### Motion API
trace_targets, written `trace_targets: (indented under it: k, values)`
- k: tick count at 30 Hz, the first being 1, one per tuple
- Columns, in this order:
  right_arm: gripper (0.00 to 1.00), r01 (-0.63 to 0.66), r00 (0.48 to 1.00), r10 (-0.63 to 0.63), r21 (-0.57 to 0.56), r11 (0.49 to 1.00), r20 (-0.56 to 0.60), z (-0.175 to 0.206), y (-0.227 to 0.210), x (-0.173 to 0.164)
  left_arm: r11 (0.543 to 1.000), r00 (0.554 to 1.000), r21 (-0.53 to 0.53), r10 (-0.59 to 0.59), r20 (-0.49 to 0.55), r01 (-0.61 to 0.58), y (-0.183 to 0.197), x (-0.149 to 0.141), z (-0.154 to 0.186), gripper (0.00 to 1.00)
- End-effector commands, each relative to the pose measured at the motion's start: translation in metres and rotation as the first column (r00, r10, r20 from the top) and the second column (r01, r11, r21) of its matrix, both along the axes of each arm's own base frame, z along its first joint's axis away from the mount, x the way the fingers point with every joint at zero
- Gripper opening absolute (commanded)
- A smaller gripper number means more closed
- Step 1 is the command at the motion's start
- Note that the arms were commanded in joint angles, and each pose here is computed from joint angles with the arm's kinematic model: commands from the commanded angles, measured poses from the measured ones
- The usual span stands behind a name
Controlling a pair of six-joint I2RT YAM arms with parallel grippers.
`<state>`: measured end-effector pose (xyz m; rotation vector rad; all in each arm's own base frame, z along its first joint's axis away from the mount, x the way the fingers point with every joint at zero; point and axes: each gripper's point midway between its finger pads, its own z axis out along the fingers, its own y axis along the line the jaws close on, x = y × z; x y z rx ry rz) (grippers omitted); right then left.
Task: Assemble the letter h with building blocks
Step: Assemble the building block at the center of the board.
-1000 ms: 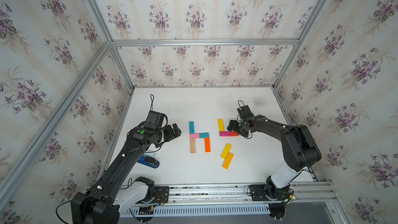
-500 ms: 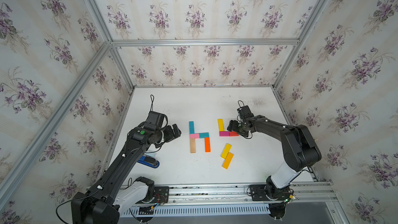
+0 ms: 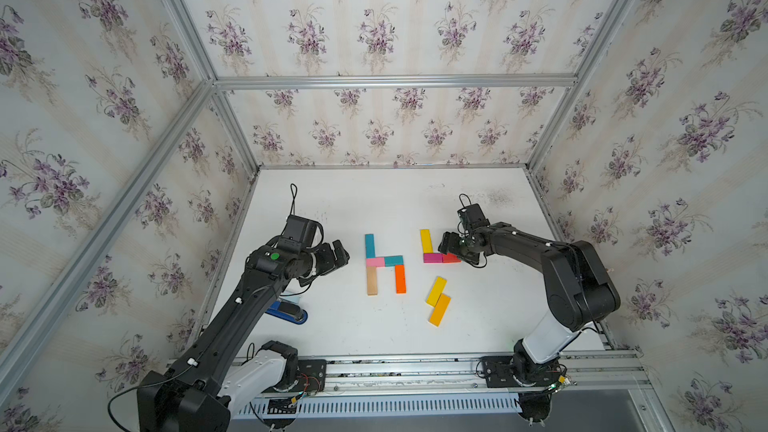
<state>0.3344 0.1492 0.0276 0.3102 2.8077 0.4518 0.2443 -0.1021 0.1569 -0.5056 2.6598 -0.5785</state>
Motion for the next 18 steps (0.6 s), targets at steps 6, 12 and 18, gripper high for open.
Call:
trace_targets:
  k: [6, 12, 18]
  values:
    - [0.83, -0.002, 1.0, 0.002, 0.013, 1.0, 0.009, 0.005, 0.002, 0.0, 1.0, 1.0, -0.001, -0.007, 0.01, 0.007, 0.0, 0.001, 0.0, 1.0]
    - [0.83, 0.001, 1.0, -0.001, 0.003, 1.0, 0.007, 0.005, 0.0, 0.0, 1.0, 1.0, -0.003, -0.009, 0.009, 0.009, -0.001, 0.0, 0.0, 1.0]
    - [0.84, 0.059, 0.996, -0.053, -0.095, 0.994, 0.066, 0.023, -0.02, 0.008, 1.0, 1.0, -0.004, -0.008, 0.013, 0.008, -0.001, 0.0, 0.001, 1.0]
